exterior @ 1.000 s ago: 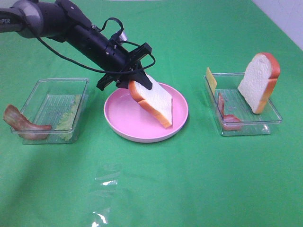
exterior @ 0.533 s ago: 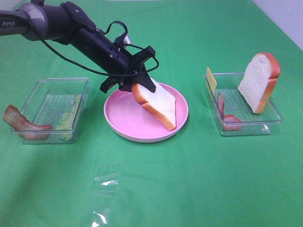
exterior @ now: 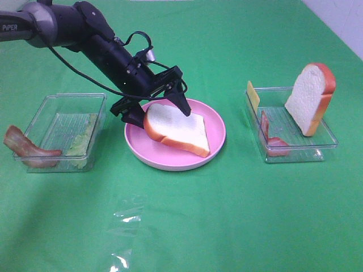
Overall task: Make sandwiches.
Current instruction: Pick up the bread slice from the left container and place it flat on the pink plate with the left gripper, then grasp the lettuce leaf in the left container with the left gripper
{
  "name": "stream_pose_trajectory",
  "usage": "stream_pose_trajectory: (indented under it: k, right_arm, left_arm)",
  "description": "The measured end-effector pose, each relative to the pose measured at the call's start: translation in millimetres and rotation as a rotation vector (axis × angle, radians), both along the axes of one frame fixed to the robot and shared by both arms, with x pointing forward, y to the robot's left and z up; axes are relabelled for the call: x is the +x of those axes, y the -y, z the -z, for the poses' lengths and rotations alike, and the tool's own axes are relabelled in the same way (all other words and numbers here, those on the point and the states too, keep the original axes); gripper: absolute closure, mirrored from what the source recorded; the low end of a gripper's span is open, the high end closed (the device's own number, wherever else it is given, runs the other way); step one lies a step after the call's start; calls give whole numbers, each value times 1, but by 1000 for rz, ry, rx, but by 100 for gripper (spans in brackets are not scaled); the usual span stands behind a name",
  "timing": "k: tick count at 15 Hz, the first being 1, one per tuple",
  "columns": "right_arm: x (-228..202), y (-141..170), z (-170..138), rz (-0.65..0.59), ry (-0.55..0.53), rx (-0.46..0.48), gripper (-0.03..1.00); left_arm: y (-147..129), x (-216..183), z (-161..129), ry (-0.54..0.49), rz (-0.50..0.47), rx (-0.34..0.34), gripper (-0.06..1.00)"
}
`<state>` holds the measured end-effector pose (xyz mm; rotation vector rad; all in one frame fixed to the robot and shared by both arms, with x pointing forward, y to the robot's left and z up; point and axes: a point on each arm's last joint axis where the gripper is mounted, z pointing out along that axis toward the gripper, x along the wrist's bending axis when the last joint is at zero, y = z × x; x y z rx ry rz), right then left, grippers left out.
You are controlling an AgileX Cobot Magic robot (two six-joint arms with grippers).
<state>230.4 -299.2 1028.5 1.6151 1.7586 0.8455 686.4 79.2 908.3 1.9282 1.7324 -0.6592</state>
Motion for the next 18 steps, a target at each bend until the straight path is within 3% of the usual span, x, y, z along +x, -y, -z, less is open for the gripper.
stream_pose_trajectory:
  k: [3,7,8,10,13,18]
  right_arm:
    - [0,0,0,0,0,0,7]
    - [0,0,0,0,0,0,7]
    - [0,0,0,0,0,0,7]
    - [0,0,0,0,0,0,7]
    - [0,0,0,0,0,0,7]
    - [0,0,0,0,0,0,7]
  left_arm:
    - [-14,-1,-30,94,14,159,12]
    - [-28,-10,-71,172,25,319,12]
    - [-38,-13,-80,176,5,424,12]
    - [-50,-11,-90,222,-47,537,12]
    - [-54,-17,-105,242,-68,545,12]
    - [-66,-42,-89,149,-31,613,12]
